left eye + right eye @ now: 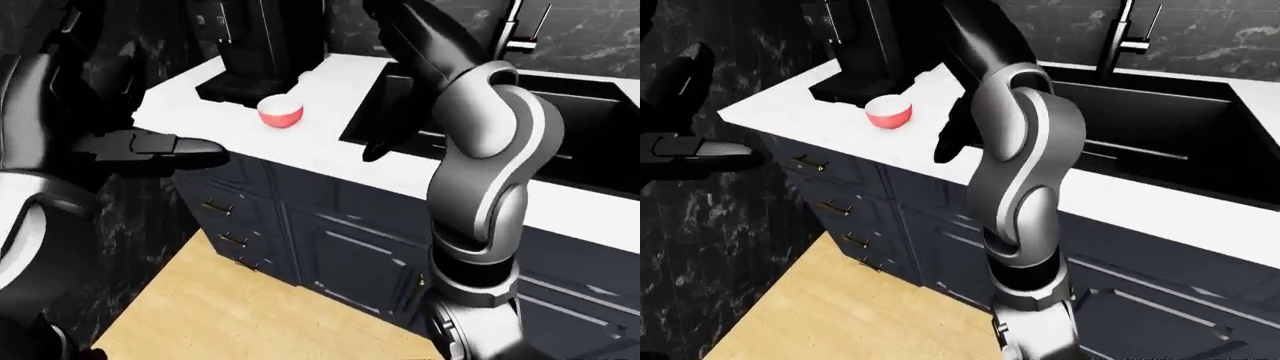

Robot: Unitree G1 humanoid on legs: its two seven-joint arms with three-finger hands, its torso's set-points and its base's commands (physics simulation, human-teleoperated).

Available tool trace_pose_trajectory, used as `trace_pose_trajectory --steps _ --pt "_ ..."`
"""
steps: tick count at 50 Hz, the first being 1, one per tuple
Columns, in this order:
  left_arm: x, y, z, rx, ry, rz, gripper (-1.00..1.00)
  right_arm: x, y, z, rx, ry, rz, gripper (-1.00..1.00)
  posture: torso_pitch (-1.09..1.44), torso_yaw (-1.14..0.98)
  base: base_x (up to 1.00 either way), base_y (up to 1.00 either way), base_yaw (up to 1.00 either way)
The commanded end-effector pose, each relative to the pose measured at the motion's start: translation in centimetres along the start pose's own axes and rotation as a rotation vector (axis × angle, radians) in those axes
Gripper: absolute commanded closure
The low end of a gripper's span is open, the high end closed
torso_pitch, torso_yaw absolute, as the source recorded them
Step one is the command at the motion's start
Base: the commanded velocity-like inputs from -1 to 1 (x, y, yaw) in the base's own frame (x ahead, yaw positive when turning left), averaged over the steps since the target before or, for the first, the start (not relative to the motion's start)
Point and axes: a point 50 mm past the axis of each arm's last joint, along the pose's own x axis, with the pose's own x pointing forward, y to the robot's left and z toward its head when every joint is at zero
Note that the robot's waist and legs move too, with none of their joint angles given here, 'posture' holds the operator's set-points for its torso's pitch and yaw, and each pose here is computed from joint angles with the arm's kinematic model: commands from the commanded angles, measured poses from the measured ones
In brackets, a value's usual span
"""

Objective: Stack the bowls from largest to smallest.

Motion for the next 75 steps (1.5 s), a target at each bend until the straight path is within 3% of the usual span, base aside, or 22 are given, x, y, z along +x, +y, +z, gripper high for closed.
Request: trace_pose_trajectory --steps 1,26,45,75 --pt "0.1 0.2 0.4 -0.002 -0.023 0.011 -1.0 -0.1 -0.7 0.2 -0.006 -0.009 -0.036 -1.0 0.0 0.0 0.0 0.0 0.0" --pt "0.1 0.4 0.2 -0.007 -0.022 0.017 -1.0 -0.6 -1.0 0.3 0.006 -0.033 -0.052 -1.0 0.0 0.0 0.23 0.08 0.0" --pt "-0.2 1.4 1.2 -0.01 -0.034 0.035 -1.0 -0.7 -1.2 1.5 -0.017 -0.068 -0.036 -1.0 0.0 0.0 -0.1 0.86 0.0" --pt "-0.3 1.2 0.9 -0.004 -0.028 0.033 -1.0 -2.8 -4.2 0.1 -0.003 -0.031 -0.089 -1.0 0.0 0.0 -0.25 0.15 0.0"
